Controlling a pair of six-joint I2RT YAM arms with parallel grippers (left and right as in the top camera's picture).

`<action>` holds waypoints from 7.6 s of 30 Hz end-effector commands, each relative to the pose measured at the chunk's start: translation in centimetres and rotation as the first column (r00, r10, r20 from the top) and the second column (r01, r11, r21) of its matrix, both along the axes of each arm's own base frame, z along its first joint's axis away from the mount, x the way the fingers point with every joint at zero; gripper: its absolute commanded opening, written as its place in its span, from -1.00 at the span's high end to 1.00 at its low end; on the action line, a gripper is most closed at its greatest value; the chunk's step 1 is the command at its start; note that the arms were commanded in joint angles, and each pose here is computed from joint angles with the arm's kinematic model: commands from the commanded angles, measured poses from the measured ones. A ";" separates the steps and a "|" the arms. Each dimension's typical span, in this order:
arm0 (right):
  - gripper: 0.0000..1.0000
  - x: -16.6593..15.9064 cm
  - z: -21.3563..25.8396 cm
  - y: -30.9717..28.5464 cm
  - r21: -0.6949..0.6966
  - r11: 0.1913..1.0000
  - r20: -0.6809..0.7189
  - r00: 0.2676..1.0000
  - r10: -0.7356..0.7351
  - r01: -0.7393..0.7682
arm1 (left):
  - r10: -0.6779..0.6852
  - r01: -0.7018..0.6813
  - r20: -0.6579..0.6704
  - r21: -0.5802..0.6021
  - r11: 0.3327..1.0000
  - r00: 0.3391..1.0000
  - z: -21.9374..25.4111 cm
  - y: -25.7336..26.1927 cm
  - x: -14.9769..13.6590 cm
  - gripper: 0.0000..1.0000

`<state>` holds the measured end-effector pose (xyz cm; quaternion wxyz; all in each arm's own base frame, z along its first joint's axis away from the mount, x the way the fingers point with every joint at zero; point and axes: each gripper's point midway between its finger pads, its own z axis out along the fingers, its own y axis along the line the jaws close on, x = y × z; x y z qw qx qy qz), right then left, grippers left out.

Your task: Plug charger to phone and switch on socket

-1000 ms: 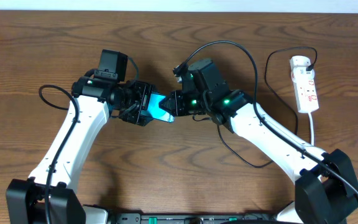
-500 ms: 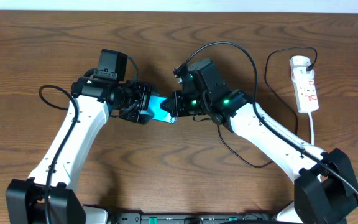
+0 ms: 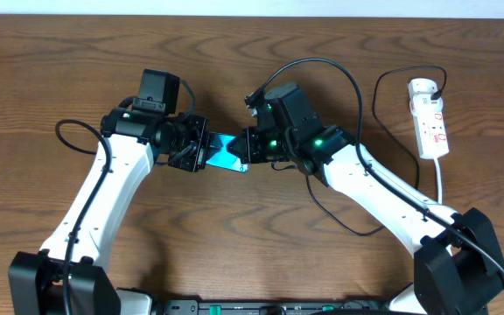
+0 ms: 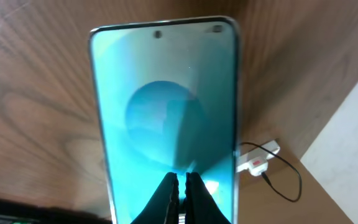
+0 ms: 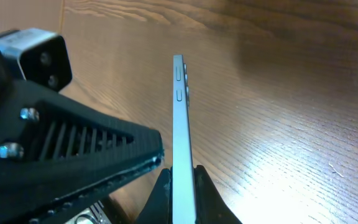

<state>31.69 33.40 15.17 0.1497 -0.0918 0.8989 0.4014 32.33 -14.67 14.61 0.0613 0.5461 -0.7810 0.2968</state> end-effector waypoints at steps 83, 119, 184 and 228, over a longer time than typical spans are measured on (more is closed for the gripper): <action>0.97 9.9 16.6 -4.0 0.664 0.678 -0.262 0.947 -0.185 0.316 | -0.056 0.354 0.842 -0.165 0.921 0.536 17.0 2.4 10.6 -0.90; 0.97 9.1 16.7 -0.9 0.667 0.663 -0.252 0.940 -0.229 0.340 | 0.188 -0.054 0.788 -0.194 0.979 0.587 16.4 2.0 15.0 -0.51; 0.97 10.1 16.7 -1.9 0.661 0.619 -0.336 0.905 -0.261 0.424 | -0.007 0.202 0.901 -0.090 0.975 0.434 18.8 -0.9 13.2 0.62; 0.98 10.4 16.6 -2.0 0.653 0.592 -0.393 0.880 -0.268 0.472 | -0.007 0.202 0.901 -0.090 0.975 0.433 18.8 -0.9 13.2 0.85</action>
